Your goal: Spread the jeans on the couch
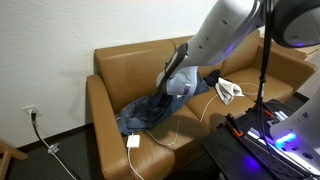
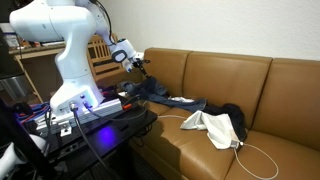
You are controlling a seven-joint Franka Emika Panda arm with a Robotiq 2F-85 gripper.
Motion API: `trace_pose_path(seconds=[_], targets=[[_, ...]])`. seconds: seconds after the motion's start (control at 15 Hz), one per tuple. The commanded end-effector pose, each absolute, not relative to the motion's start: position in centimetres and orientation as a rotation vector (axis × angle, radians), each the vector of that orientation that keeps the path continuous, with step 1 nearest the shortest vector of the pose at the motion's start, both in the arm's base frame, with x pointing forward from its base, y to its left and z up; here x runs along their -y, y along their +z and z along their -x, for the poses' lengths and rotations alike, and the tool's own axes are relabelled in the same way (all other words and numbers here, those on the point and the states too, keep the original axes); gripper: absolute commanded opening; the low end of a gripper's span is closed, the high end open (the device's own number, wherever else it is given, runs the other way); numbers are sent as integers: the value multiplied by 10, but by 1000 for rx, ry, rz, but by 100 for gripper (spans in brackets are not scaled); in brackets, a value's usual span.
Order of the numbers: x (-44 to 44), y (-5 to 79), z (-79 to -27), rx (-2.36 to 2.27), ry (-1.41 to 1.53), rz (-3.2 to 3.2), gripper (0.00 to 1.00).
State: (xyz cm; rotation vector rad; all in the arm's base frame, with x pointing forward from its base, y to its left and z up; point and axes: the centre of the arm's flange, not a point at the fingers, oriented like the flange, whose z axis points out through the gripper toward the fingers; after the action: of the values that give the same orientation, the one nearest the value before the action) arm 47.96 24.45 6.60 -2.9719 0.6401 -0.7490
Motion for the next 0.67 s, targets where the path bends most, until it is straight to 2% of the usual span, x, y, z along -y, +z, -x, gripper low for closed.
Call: trace_pose_path(seconds=[0.0,0.27,0.33,0.6], targets=[[-203,52,-476,-643,-482,2927,100],[-189,50,-440,-602,-212,3000,100],[-202,41,-468,-645,-351,2989,100],[-205,31,-473,-630,-353,2993,100]])
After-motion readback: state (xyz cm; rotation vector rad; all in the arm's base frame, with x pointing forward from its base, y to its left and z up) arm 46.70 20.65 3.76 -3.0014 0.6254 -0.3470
